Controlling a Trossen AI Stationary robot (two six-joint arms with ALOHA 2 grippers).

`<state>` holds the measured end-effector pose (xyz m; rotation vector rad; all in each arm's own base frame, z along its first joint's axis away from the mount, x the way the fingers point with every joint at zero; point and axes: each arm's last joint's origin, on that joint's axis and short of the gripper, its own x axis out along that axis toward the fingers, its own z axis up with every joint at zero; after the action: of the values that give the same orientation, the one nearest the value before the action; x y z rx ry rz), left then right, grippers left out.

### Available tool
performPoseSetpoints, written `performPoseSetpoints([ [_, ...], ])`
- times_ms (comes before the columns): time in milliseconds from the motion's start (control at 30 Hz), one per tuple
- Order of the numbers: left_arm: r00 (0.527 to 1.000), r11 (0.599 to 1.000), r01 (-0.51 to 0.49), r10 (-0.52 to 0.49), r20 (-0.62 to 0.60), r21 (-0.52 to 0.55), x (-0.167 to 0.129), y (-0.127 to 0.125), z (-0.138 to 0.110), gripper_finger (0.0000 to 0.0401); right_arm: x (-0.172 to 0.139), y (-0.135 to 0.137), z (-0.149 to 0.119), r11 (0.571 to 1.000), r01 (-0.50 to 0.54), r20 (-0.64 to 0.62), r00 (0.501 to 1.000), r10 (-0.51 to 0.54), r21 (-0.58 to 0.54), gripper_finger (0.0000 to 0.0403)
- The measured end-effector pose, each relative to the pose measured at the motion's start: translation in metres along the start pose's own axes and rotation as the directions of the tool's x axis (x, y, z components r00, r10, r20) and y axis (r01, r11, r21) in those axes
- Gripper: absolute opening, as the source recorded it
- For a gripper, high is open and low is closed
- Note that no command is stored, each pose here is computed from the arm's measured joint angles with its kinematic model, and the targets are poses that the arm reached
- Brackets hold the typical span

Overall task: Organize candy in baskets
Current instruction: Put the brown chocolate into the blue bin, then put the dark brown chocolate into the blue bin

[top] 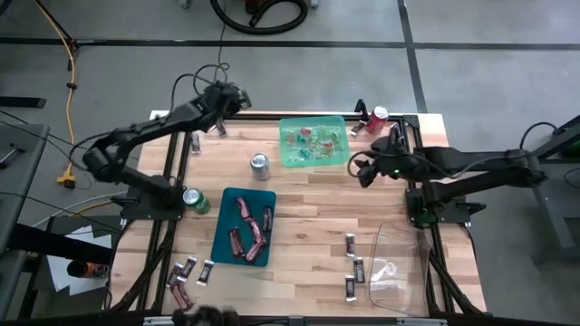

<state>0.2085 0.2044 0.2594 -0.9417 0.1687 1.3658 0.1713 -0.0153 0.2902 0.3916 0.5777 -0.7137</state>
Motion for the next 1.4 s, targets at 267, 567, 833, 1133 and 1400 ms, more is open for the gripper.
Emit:
performPoseSetpoints([
  [267,0.820,0.702,0.568,-0.439,-0.368,0.429,-0.107,-0.041,-0.062,0.0000,-0.017,-0.009,0.004,0.999,-0.030,0.063,0.998,0.031,-0.021,0.0217],
  [567,0.665,0.634,0.663,-0.255,-0.702,0.398,-0.203,0.005,-0.120,0.0000,-0.008,-0.005,0.000,0.998,-0.060,0.048,0.997,0.061,-0.022,0.0217],
  [833,0.654,0.461,0.697,-0.094,-0.750,0.550,-0.214,0.015,-0.167,0.0000,-0.011,0.014,0.018,0.934,-0.352,0.143,0.929,0.342,0.051,0.0217],
  [1133,0.691,0.342,0.633,0.153,-0.706,0.694,-0.181,0.032,-0.217,0.0061,-0.011,0.043,0.021,0.793,-0.574,0.163,0.819,0.551,0.203,0.0217],
  [1400,0.673,0.256,0.686,0.131,-0.728,0.681,-0.185,0.029,-0.214,0.0176,-0.014,0.077,0.016,0.764,-0.595,0.099,0.801,0.591,0.251,0.0217],
])
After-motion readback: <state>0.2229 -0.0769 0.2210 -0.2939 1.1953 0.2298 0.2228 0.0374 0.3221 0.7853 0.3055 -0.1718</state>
